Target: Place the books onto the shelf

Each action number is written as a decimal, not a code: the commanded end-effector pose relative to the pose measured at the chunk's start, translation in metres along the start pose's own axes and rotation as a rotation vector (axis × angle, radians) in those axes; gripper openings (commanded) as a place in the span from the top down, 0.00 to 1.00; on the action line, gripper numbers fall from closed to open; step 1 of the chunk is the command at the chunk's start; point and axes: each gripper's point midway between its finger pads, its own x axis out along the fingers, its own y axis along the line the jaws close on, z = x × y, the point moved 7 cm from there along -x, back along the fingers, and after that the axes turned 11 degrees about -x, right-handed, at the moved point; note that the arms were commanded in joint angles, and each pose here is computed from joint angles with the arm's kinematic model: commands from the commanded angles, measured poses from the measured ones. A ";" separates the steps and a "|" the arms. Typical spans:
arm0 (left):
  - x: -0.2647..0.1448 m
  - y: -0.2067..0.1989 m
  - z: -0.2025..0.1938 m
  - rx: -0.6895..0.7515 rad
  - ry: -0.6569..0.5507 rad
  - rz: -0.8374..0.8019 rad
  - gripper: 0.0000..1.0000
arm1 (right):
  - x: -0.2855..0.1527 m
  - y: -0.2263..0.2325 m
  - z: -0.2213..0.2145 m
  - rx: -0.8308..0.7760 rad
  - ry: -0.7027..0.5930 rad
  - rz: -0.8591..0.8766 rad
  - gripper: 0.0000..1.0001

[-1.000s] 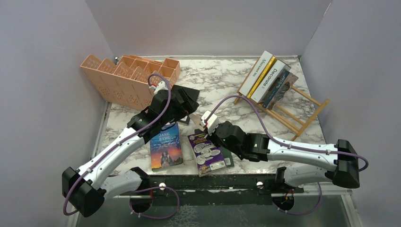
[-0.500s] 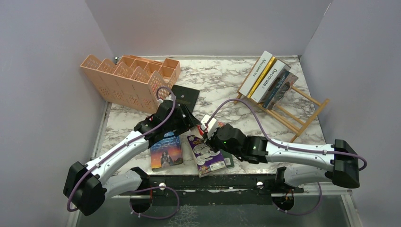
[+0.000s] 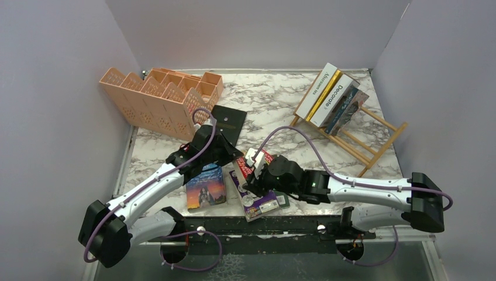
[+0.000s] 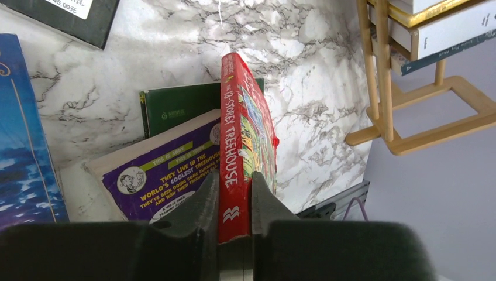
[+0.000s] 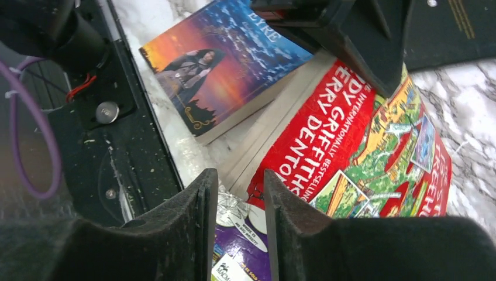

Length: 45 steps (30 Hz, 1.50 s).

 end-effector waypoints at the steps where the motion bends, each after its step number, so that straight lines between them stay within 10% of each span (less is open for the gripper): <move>1: -0.007 -0.010 0.001 0.029 -0.004 -0.083 0.98 | -0.001 0.010 0.009 0.059 -0.053 0.061 0.56; 13: -0.054 -0.072 0.033 0.386 -0.190 -0.294 1.00 | -0.063 -0.035 0.075 0.445 -0.184 -0.258 0.21; 27: -0.093 -0.136 0.063 0.887 -0.405 -0.486 1.00 | -0.076 -0.135 0.142 0.762 -0.259 -0.447 0.20; 45: -0.120 -0.124 0.064 1.857 -0.673 -0.611 1.00 | -0.018 -0.146 0.159 1.201 -0.146 -0.201 0.30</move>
